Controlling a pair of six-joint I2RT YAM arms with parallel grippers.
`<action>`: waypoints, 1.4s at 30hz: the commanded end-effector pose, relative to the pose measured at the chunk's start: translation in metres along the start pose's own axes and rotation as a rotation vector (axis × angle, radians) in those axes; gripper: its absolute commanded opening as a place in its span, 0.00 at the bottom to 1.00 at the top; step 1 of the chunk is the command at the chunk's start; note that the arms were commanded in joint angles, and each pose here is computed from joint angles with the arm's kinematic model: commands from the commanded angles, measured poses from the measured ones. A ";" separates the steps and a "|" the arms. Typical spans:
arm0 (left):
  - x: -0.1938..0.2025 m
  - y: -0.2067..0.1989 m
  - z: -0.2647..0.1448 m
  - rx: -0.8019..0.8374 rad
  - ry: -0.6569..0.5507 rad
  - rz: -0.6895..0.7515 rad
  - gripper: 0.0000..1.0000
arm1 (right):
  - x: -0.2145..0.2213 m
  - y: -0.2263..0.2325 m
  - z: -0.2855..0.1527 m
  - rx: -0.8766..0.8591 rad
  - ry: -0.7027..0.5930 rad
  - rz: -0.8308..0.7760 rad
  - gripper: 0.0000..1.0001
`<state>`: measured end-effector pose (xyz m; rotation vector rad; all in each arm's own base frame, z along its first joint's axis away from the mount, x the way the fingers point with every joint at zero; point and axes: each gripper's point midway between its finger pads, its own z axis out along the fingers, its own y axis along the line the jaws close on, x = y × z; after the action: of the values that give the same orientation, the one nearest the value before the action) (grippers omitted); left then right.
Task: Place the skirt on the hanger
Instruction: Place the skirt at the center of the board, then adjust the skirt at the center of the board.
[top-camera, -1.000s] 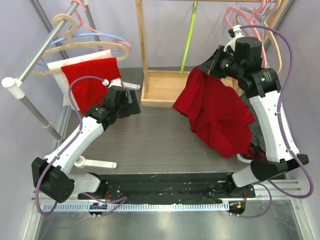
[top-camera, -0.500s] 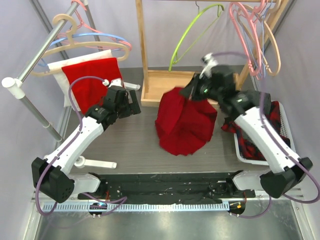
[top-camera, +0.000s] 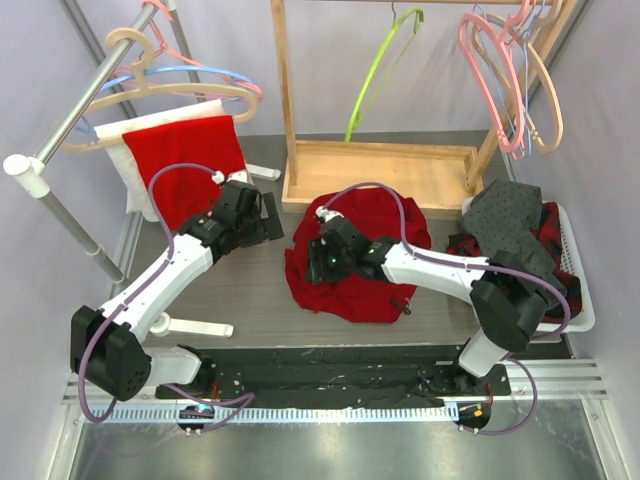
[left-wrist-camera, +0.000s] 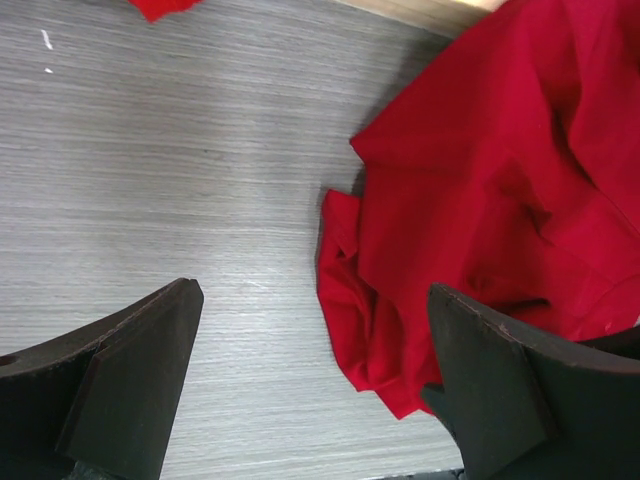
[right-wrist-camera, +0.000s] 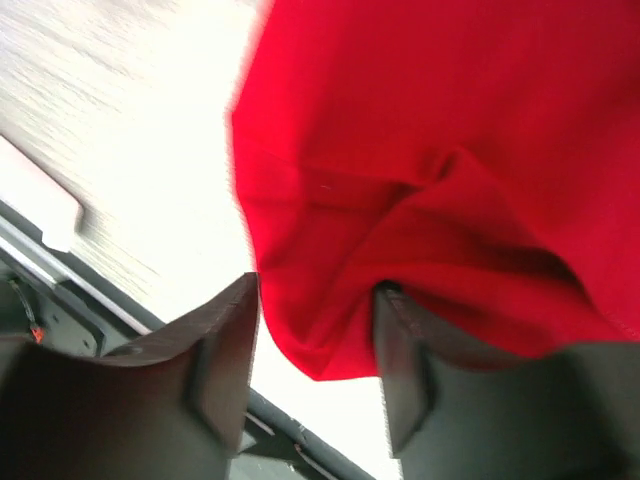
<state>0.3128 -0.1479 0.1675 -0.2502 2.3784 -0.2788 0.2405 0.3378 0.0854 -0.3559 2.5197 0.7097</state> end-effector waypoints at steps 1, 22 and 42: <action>-0.002 -0.011 -0.003 0.050 -0.004 -0.014 1.00 | -0.080 0.017 -0.045 0.013 -0.325 0.032 0.62; 0.066 -0.107 0.000 0.323 0.101 0.068 0.98 | 0.036 -0.175 -0.117 0.535 -0.298 0.318 0.28; 0.051 -0.070 -0.022 0.167 0.021 0.177 0.99 | -0.026 -0.067 -0.016 0.127 -0.193 0.150 0.01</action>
<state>0.2642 -0.2412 0.1297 0.0144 2.4603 -0.4475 0.2343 0.2107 0.0321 0.0666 2.5797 0.3724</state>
